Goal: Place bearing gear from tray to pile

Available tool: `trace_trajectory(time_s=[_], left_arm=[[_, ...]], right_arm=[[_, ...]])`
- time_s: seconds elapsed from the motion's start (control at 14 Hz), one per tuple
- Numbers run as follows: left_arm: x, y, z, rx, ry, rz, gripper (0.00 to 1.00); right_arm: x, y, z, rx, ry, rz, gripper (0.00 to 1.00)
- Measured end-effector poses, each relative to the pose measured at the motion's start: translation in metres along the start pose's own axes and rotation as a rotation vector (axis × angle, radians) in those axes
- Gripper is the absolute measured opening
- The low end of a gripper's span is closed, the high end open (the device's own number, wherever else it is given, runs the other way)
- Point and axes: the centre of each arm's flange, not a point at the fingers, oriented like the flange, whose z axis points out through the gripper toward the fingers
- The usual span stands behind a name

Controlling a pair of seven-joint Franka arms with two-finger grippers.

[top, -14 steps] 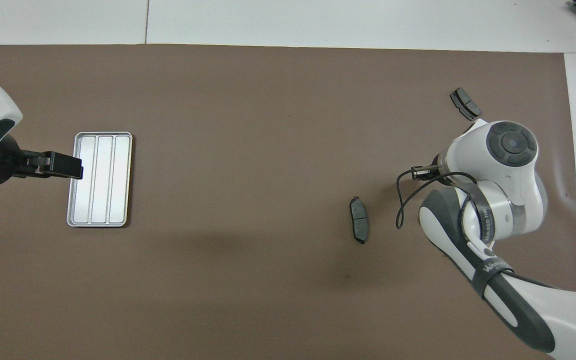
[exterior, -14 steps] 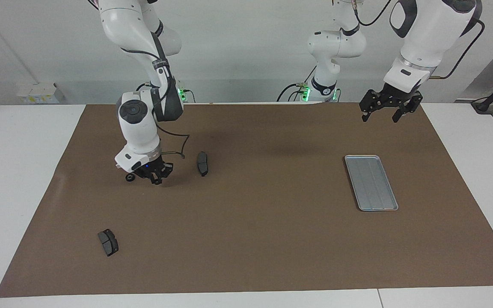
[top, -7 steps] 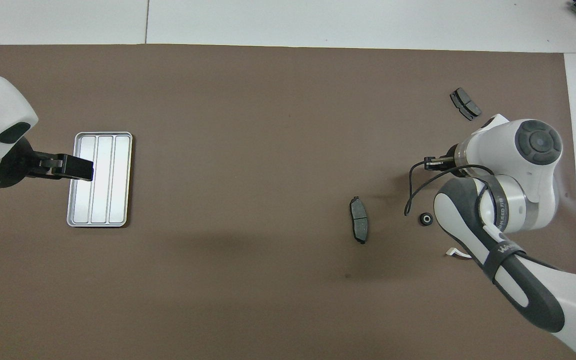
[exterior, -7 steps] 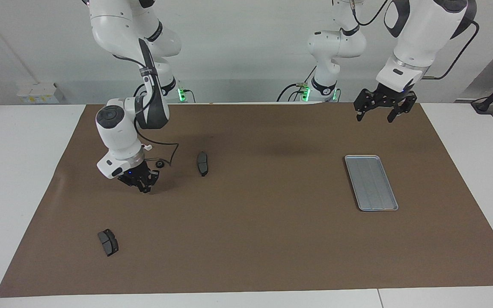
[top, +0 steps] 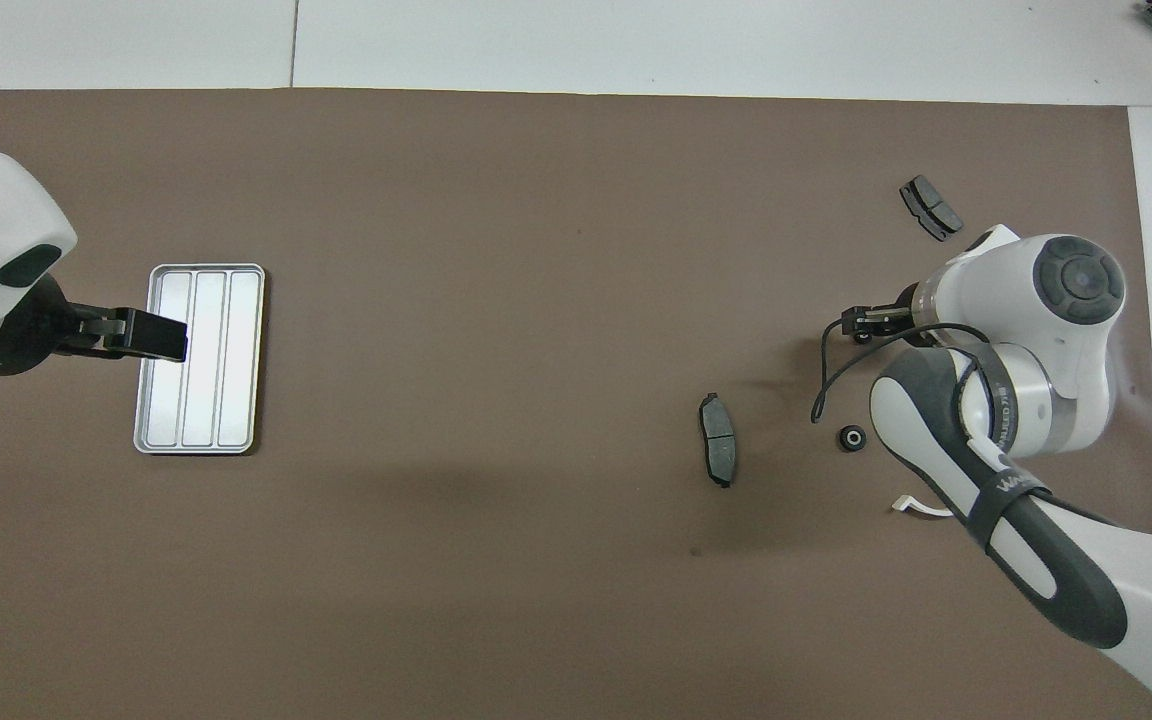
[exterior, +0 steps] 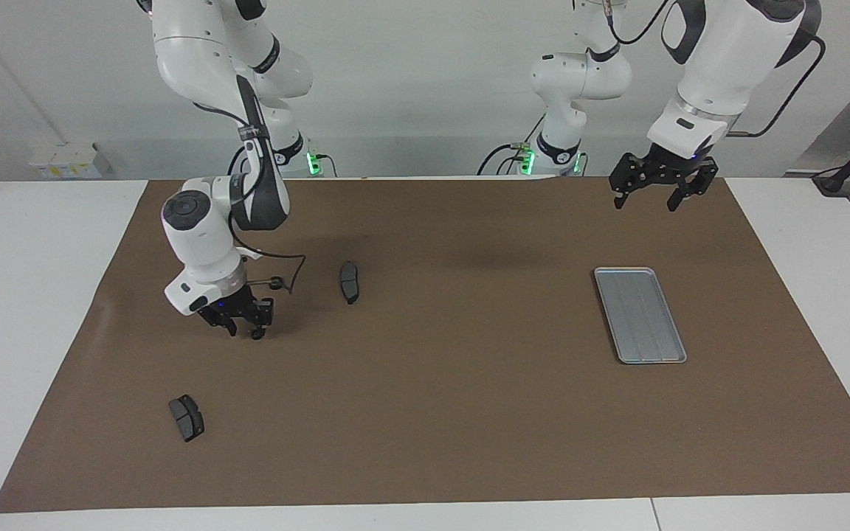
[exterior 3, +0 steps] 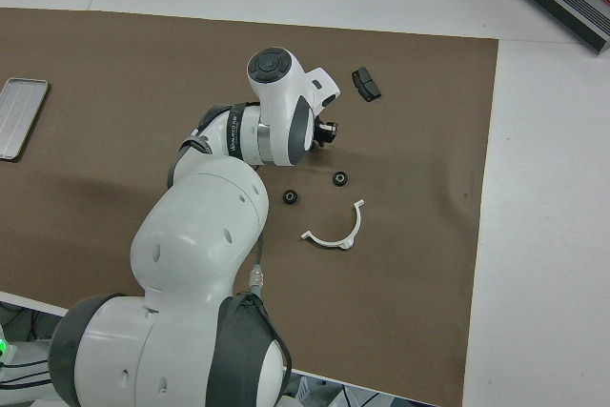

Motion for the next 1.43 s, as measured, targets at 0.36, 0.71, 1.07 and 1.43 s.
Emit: trace_trajectory(time_s=[0.36, 0.71, 1.07, 1.43], left_arm=[[0.000, 0.000, 0.000, 0.000, 0.000, 0.000, 1.00], [0.000, 0.000, 0.000, 0.000, 0.000, 0.000, 1.00], [0.000, 0.000, 0.000, 0.000, 0.000, 0.000, 1.00], [0.000, 0.000, 0.000, 0.000, 0.000, 0.000, 1.00]], right_arm=[[0.017, -0.006, -0.088, -0.012, -0.023, 0.014, 1.00], [0.017, -0.019, -0.211, -0.026, -0.038, 0.066, 1.00], [-0.019, -0.037, -0.278, -0.012, -0.078, 0.058, 1.00], [-0.029, -0.042, -0.297, -0.003, -0.144, 0.055, 1.00]])
